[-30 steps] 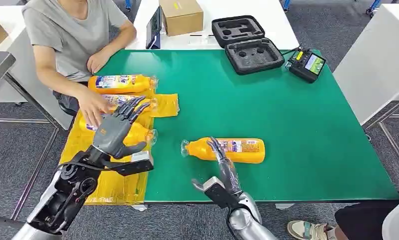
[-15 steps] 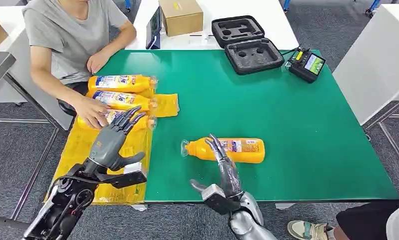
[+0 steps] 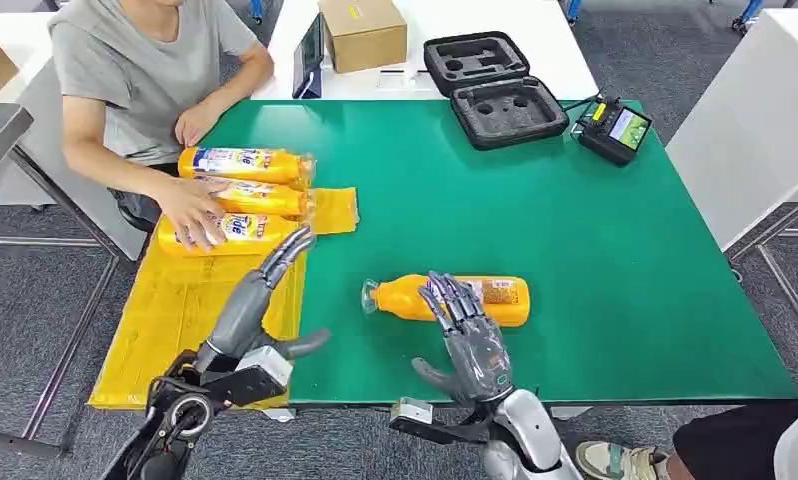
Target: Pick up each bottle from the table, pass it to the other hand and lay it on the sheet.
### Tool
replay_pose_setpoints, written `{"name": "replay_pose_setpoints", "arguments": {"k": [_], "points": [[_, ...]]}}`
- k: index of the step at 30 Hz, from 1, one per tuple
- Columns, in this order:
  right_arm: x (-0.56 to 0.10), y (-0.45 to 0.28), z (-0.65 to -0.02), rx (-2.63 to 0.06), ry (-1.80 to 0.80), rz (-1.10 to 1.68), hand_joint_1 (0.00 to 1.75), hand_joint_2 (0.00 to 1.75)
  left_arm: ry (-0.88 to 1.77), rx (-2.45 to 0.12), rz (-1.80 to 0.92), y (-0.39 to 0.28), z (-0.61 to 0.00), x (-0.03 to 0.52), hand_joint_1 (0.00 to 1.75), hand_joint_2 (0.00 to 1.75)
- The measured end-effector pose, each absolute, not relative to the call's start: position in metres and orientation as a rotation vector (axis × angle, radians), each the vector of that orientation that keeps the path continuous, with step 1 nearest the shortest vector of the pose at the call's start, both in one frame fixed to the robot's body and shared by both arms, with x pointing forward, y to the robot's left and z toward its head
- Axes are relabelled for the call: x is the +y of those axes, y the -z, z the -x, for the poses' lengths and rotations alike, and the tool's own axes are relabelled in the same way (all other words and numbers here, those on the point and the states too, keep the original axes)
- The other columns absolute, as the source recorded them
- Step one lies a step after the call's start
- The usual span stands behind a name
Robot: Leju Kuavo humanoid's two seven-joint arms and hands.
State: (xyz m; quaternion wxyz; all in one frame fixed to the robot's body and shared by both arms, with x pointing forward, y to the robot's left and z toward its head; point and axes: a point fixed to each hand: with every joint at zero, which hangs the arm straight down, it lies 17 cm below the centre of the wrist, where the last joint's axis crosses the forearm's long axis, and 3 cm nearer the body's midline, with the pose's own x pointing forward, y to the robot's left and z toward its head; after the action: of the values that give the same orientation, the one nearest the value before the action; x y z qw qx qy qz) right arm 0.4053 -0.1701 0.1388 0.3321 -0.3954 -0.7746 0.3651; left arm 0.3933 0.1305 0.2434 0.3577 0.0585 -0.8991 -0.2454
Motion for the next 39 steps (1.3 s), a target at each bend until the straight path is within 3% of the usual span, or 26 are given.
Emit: {"name": "replay_pose_setpoints", "arguments": {"k": [8, 23, 39], "points": [[-0.229, -0.114, -0.420, -1.819, -1.001, 1.109, 0.00, 1.75, 0.440, -2.319, 0.040, -0.245, -0.372, 0.124, 0.00, 1.75], [-0.310, -0.080, -0.454, -1.619, -0.996, 1.158, 0.00, 1.75, 0.366, -2.311, 0.138, -0.247, -0.368, 0.108, 0.00, 1.75], [-0.327, -0.079, -0.468, -1.670, -0.912, 1.088, 0.00, 1.75, 0.383, -2.322, 0.206, -0.257, -0.371, 0.082, 0.00, 1.75]]}}
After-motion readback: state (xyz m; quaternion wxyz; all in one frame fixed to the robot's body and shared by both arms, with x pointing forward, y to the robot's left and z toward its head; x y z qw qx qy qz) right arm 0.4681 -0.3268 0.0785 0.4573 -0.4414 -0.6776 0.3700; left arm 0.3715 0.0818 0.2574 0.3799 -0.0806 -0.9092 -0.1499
